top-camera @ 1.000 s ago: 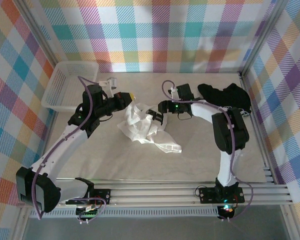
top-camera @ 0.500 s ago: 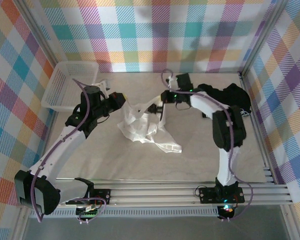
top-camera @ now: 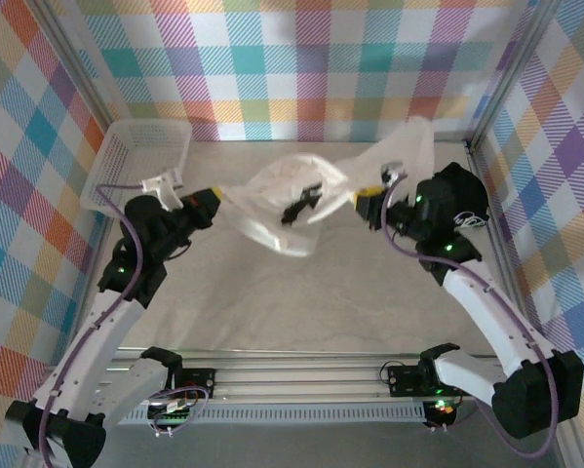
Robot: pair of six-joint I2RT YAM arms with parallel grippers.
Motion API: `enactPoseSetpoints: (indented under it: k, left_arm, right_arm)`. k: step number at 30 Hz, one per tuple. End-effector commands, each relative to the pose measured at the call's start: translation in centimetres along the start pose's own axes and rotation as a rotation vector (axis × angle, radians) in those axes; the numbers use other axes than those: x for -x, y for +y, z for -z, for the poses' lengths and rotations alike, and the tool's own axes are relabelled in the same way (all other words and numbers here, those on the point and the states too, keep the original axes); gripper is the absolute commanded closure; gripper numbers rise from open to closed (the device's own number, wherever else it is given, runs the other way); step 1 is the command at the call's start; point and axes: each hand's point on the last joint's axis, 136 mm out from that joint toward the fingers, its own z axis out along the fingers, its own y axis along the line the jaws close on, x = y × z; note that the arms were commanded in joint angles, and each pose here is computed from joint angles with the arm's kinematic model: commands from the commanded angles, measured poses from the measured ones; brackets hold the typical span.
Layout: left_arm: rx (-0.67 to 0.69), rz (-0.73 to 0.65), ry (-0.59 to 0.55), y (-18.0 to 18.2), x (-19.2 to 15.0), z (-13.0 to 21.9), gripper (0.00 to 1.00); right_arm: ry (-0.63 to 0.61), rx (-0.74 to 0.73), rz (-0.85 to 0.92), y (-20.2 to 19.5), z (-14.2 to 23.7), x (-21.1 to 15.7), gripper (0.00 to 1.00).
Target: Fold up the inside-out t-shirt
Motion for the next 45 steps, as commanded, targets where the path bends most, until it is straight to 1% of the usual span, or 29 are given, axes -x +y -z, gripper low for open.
enactPoseSetpoints:
  k: [1, 2, 3, 6, 10, 14, 18, 20, 22, 23, 25, 26, 27, 29, 30, 33, 34, 36, 38, 40, 42, 45]
  left_arm:
    - [0.093, 0.044, 0.177, 5.3, -6.7, -1.7, 1.0]
    - [0.085, 0.054, 0.199, 5.5, -7.5, -2.1, 1.0]
    - [0.083, 0.058, 0.213, 5.7, -7.9, -2.2, 1.0]
    - [0.084, 0.055, 0.244, 5.9, -8.6, -2.5, 1.0]
    - [0.114, 0.033, 0.247, 6.4, -8.8, -2.0, 1.0]
    - [0.133, 0.017, 0.239, 6.7, -8.7, -1.3, 1.0]
    - [0.156, 0.0, 0.239, 7.1, -8.9, -0.8, 1.0]
    - [0.163, -0.009, 0.245, 7.3, -9.0, -0.6, 1.0]
    - [0.163, -0.013, 0.245, 7.2, -9.0, -0.4, 1.0]
    - [0.162, -0.016, 0.243, 7.2, -8.9, -0.3, 1.0]
    - [0.168, -0.019, 0.246, 7.3, -9.0, -0.2, 1.0]
    - [0.173, -0.02, 0.247, 7.5, -9.1, -0.2, 1.0]
    - [0.178, -0.019, 0.246, 7.6, -9.1, -0.2, 1.0]
    - [0.19, -0.017, 0.243, 7.8, -9.1, -0.2, 1.0]
    - [0.197, -0.017, 0.237, 7.9, -8.9, -0.2, 1.0]
    - [0.237, -0.01, 0.199, 8.3, -8.0, -0.5, 1.0]
    - [0.235, -0.012, 0.181, 8.1, -7.4, -0.7, 1.0]
    - [0.231, -0.014, 0.129, 7.5, -5.7, -0.9, 1.0]
    - [0.223, -0.021, 0.074, 6.6, -4.0, -0.7, 1.0]
    - [0.208, -0.037, 0.035, 5.9, -2.9, -0.5, 1.0]
    - [0.191, -0.049, 0.023, 5.7, -2.7, -0.5, 1.0]
    - [0.164, -0.043, 0.055, 6.4, -4.5, -1.2, 1.0]
  right_arm:
    - [0.188, -0.077, -0.125, -1.9, 0.1, -8.5, 0.69]
    - [0.208, -0.058, -0.126, -1.2, 0.0, -9.8, 0.65]
    - [0.217, -0.046, -0.107, -0.6, -0.1, -10.4, 0.62]
    - [0.246, 0.007, 0.006, 2.0, -1.4, -11.1, 0.56]
    - [0.327, 0.018, 0.132, 3.9, -5.4, -11.3, 0.48]
    - [0.387, -0.029, 0.191, 3.1, -10.4, -11.2, 0.4]
    - [0.46, -0.049, 0.269, 1.9, -16.3, -11.6, 0.32]
    - [0.496, -0.059, 0.288, 1.2, -18.7, -12.1, 0.29]
    - [0.532, -0.068, 0.281, 0.5, -20.8, -12.7, 0.28]
    - [0.549, -0.056, 0.31, 0.2, -21.7, -13.0, 0.27]
    - [0.574, -0.03, 0.305, 0.3, -23.2, -13.2, 0.28]
    - [0.592, -0.026, 0.303, 0.3, -23.6, -13.5, 0.32]
    - [0.599, -0.02, 0.303, 0.4, -23.7, -13.5, 0.42]
    - [0.561, 0.0, 0.295, 1.0, -23.4, -12.3, 0.62]
    - [0.527, 0.018, 0.29, 1.5, -23.0, -11.2, 0.69]
    - [0.382, 0.097, 0.262, 3.5, -20.5, -5.6, 0.87]
    - [0.332, 0.113, 0.224, 4.2, -19.3, -3.5, 0.91]
    - [0.236, 0.136, 0.217, 5.1, -16.5, -0.2, 0.99]
    - [0.179, 0.142, 0.227, 5.8, -13.5, 1.1, 1.0]
    - [0.16, 0.143, 0.224, 6.2, -10.5, 0.6, 1.0]
    - [0.183, 0.138, 0.186, 6.0, -7.7, -2.2, 0.97]
    - [0.245, 0.149, 0.118, 5.5, -4.7, -8.3, 0.92]
